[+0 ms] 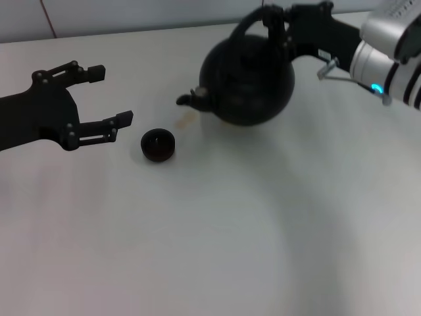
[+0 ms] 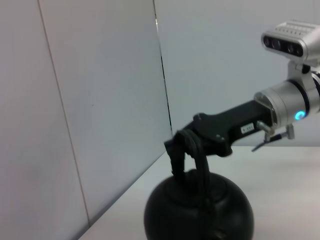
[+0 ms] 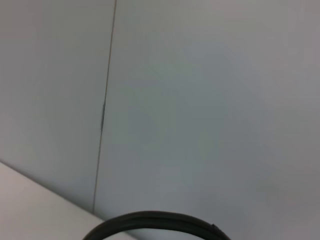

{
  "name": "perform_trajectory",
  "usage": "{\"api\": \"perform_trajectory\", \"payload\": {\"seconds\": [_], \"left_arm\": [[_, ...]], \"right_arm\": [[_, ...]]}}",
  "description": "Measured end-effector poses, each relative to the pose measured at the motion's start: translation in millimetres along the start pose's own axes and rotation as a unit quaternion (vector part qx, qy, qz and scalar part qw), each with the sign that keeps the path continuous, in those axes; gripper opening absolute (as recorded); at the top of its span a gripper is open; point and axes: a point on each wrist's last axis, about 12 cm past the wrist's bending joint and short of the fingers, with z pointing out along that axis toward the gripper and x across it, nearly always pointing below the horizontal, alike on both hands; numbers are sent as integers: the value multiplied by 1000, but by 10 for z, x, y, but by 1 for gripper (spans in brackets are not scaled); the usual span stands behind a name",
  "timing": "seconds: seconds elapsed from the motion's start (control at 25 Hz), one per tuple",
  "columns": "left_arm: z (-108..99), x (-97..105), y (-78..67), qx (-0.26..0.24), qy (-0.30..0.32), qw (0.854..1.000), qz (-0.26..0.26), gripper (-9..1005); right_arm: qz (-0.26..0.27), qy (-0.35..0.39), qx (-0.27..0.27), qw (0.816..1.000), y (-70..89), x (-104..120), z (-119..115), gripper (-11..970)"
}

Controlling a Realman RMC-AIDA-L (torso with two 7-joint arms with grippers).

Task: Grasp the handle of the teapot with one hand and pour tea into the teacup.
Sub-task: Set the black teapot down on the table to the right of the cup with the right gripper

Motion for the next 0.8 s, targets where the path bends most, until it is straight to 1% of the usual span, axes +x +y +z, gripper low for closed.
{"api": "perform_trajectory", "payload": {"seconds": [0.04, 0.2, 0.44, 0.8], "left_arm": [[0, 0, -3, 1, 0, 1000, 0, 860], [2, -10, -18, 5, -5, 1000, -1, 860], [7, -36, -34, 13, -14, 1000, -11, 860], [7, -46, -47, 20, -16, 1000, -18, 860]], "right_arm": [[14, 5, -2, 1000, 15, 69, -40, 88], [31, 10, 0, 999, 25, 157, -89, 88], [49, 27, 17, 998, -14, 307, -208, 88], [48, 42, 23, 998, -23, 388, -240, 88]]}}
